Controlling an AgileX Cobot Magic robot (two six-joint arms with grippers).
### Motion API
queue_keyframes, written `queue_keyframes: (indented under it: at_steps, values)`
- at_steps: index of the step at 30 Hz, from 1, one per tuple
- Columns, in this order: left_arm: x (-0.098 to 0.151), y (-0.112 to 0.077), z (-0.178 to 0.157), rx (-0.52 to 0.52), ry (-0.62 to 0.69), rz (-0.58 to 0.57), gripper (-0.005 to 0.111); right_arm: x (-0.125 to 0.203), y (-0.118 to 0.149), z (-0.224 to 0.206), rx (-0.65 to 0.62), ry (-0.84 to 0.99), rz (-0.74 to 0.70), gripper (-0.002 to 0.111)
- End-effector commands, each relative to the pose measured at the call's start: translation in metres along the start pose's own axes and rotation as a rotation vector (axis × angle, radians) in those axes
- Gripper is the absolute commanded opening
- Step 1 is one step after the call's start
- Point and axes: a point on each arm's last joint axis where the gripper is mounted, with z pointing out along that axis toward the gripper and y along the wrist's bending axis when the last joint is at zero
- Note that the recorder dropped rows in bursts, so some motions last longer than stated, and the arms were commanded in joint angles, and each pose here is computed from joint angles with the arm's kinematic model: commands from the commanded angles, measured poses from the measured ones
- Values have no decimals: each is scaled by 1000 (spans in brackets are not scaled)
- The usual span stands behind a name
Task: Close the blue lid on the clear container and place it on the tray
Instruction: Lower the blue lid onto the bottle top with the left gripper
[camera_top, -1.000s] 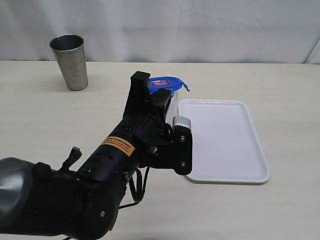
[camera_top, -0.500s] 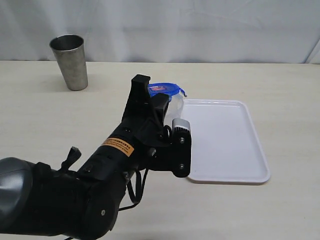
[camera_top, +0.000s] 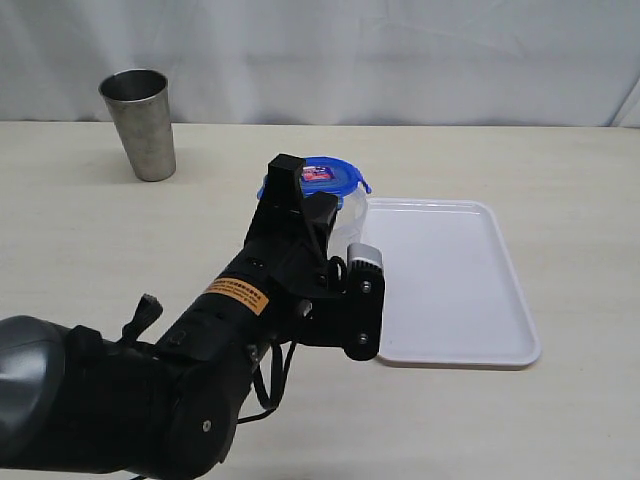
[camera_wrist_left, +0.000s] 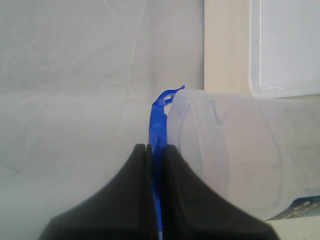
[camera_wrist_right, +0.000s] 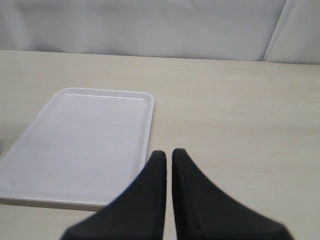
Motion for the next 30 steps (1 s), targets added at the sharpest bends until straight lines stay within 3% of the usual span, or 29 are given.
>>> queue_keyframes:
  at_steps: [1, 30]
  values:
    - [-1, 1, -2, -6, 7, -9, 0, 0, 0, 0, 4, -8, 3, 4]
    - [-6, -3, -8, 16, 24, -39, 0, 0, 0, 0, 4, -8, 3, 4]
